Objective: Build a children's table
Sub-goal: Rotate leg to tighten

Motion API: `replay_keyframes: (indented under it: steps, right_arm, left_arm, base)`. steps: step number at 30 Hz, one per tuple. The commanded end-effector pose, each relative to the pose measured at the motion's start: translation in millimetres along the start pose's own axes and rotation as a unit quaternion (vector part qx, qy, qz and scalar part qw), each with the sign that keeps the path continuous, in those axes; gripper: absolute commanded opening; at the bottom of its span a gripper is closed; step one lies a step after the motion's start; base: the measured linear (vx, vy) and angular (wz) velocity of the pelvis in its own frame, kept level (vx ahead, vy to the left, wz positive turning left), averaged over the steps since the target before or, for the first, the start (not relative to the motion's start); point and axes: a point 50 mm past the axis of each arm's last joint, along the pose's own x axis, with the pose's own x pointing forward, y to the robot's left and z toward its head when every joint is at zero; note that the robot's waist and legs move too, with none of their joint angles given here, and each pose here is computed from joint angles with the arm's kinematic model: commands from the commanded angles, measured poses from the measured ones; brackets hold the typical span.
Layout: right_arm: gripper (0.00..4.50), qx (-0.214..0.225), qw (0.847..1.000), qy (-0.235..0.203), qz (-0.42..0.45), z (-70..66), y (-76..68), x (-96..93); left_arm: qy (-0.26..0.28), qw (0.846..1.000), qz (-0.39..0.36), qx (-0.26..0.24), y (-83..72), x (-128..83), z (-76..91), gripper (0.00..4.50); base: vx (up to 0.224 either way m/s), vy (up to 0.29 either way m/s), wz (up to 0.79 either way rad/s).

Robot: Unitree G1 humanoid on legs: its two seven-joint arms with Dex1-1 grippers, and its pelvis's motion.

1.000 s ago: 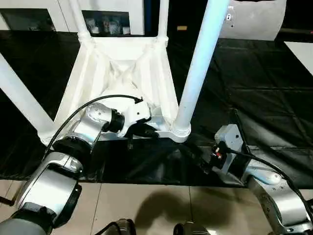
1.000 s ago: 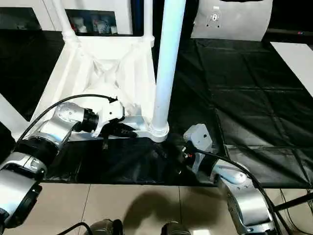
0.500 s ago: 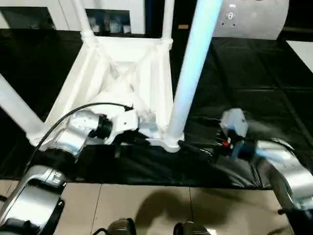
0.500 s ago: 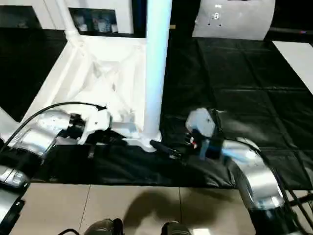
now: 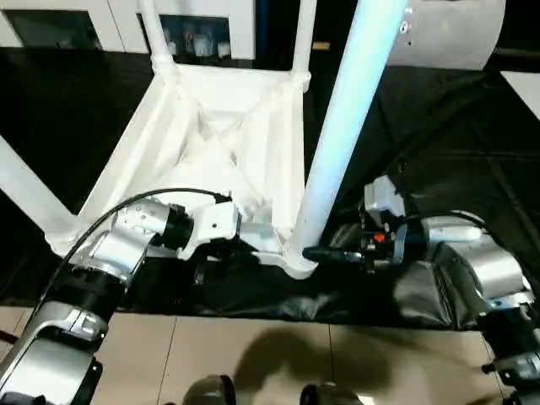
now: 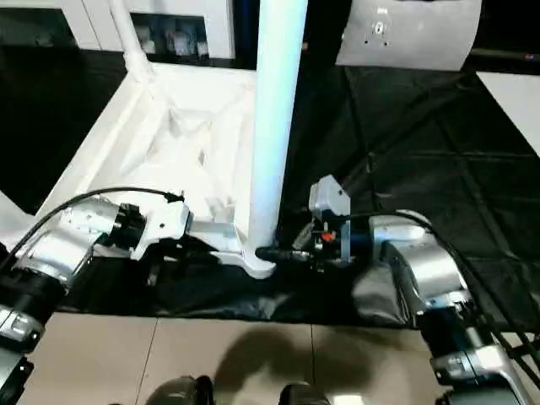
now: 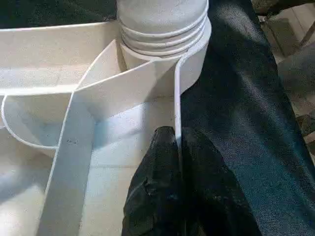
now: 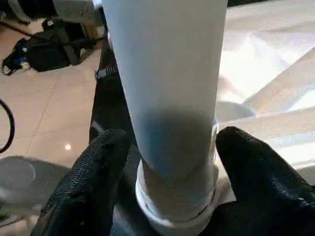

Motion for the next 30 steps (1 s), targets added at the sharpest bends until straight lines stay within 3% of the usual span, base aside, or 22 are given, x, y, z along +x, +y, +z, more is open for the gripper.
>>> replay_keyframes:
  steps: [1, 10, 21, 27, 30]
  right_arm:
    - [2.93, -0.011, 1.000, 0.010, 0.017, 1.2, -1.1, 1.4]
    - [2.09, -0.002, 0.999, 0.014, 0.029, -0.9, -10.4, 4.9]
    - [1.90, 0.006, 0.999, 0.006, 0.040, -5.1, -8.9, 9.4]
    - [1.90, 0.024, 1.000, -0.002, -0.002, -11.0, -6.9, 18.1]
    - [1.90, 0.044, 0.993, -0.004, -0.109, -19.3, -7.2, 34.9]
  left_arm:
    - [-0.002, 1.000, -0.028, 0.000, -6.0, 7.6, 0.7, 0.00]
    - [-0.002, 1.000, -0.029, -0.007, -3.0, 4.5, 3.3, 0.00]
    - [-0.008, 0.999, -0.020, -0.023, -1.2, 2.4, 3.8, 0.00]
    - [-0.009, 0.999, 0.021, -0.038, 7.4, 7.2, 5.5, 0.00]
    - [-0.010, 0.994, 0.092, -0.058, 21.1, 18.0, 13.4, 0.00]
  base:
    - [0.000, 0.000, 0.00]
    - [0.000, 0.000, 0.00]
    - [0.000, 0.000, 0.00]
    - [0.000, 0.000, 0.00]
    - [0.000, 0.000, 0.00]
